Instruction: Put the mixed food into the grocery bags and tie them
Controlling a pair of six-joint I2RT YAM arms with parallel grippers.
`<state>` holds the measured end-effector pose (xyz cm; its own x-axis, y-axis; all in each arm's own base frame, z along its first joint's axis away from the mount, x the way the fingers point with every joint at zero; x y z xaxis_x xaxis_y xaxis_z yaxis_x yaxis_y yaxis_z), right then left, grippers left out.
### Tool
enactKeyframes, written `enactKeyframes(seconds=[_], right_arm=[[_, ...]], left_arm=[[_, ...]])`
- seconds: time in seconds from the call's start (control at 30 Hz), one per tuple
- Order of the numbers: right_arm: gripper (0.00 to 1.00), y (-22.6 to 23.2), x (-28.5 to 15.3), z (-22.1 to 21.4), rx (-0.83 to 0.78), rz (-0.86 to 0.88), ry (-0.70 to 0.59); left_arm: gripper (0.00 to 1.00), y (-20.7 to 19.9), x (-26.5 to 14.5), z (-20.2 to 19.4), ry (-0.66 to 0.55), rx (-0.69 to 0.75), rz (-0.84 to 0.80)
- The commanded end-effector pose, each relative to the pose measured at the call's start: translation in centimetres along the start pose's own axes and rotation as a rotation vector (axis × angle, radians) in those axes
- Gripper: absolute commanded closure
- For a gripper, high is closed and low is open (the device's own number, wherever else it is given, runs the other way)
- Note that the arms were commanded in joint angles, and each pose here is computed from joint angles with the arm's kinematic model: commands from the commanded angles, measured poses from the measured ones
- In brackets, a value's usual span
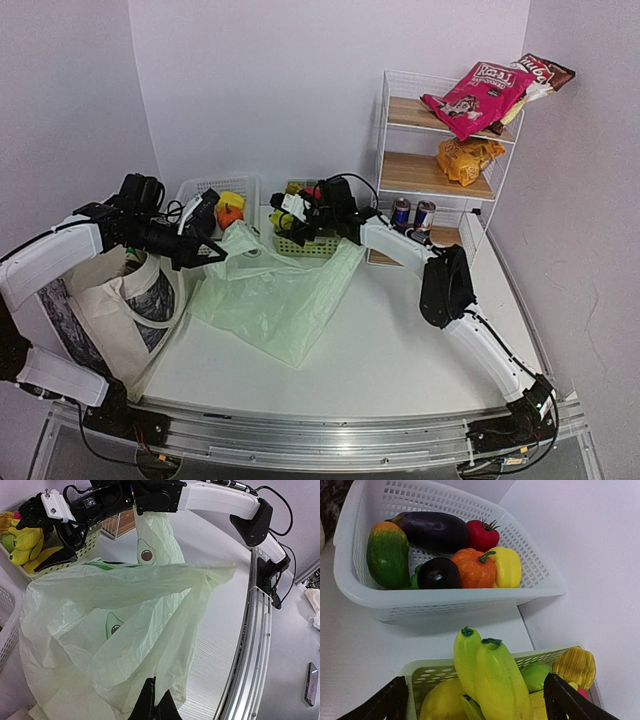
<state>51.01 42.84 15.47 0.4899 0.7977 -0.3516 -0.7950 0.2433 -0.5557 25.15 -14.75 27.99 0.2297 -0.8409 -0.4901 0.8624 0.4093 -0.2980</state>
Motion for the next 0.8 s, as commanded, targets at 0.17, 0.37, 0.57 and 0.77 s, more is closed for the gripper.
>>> enactKeyframes(seconds=[0.17, 0.37, 0.57, 0.77], right_arm=[[0.46, 1.5, 0.9, -1.3, -0.050, 0.043, 0.022], [0.54, 2.0, 1.1, -2.4, -0.023, 0.039, 0.081], [0.69, -0.1, -0.2, 1.0, -0.099, -0.026, -0.001], [0.91, -2.2, -3.4, 7.7, -0.164, -0.064, -0.141]], left_arm=[[1.00, 0.3, -0.3, 0.9, -0.011, 0.000, 0.017], [1.00, 0.2, -0.5, 1.2, -0.020, 0.008, 0.020], [1.00, 0.1, -0.8, 1.6, -0.042, 0.022, 0.034], [1.00, -0.1, -1.4, 2.8, -0.089, 0.047, 0.058]])
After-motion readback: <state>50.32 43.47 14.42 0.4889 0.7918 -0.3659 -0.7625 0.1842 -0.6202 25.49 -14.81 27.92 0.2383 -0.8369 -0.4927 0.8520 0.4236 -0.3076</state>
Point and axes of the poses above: each gripper's point midway between its finger pads, its own x axis out along the fingers, its own y axis along the line the jaws close on, z = x × y, the point moved 9 cm from there along -x, back along the fingers, and after that the axes turned 2 degrees about -x, right-handed, at the moved point
